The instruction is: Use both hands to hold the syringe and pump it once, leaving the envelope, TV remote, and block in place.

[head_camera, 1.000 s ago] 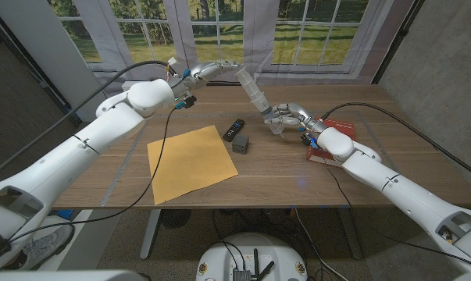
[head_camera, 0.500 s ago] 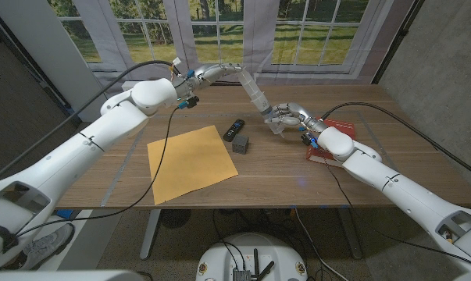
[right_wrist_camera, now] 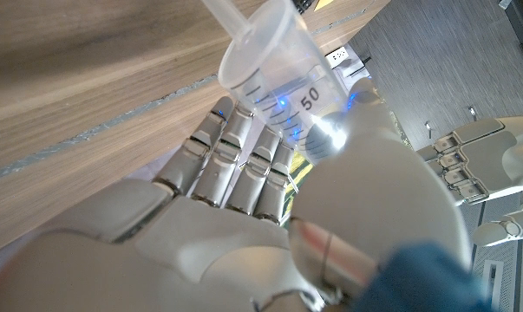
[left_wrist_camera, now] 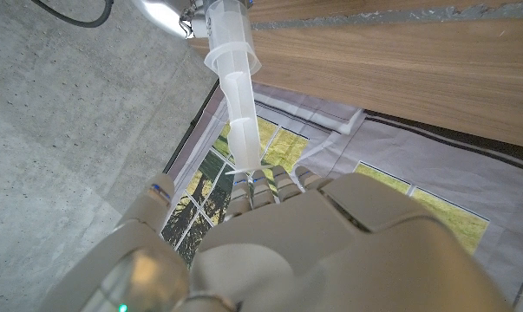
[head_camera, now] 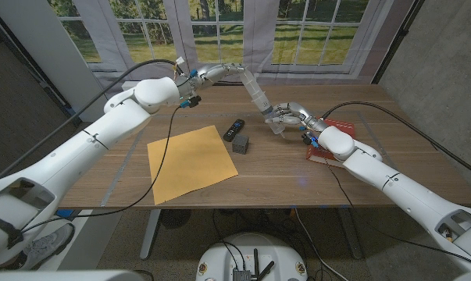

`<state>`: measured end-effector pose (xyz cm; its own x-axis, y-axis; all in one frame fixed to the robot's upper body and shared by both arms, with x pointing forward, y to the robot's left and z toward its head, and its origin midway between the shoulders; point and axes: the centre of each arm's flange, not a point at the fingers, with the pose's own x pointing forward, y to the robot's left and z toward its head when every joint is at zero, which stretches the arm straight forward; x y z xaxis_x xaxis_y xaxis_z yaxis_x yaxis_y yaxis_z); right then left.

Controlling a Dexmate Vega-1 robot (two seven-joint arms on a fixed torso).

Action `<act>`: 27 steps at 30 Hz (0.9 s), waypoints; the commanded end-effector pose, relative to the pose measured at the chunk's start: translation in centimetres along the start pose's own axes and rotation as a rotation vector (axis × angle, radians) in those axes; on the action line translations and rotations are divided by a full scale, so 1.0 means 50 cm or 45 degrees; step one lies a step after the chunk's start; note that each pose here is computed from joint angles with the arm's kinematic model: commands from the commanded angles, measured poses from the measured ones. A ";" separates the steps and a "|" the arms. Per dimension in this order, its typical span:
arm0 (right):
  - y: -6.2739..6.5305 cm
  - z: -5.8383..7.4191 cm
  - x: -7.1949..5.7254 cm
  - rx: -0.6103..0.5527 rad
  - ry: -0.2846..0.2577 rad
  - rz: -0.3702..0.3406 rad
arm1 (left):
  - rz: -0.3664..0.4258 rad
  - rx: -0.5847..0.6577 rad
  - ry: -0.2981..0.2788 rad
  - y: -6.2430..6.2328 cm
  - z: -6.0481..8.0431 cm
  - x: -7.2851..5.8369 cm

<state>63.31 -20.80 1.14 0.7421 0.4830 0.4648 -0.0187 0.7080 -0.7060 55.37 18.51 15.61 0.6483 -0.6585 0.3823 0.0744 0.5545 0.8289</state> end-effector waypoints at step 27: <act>-0.006 0.012 0.013 -0.004 -0.020 -0.003 | -0.106 -0.001 0.059 -0.024 -0.017 0.011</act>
<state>63.37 -20.66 1.62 0.7326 0.4868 0.4758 -0.0160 0.7111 -0.7029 55.85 17.98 14.84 0.6683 -0.6733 0.3163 0.1112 0.5108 0.8525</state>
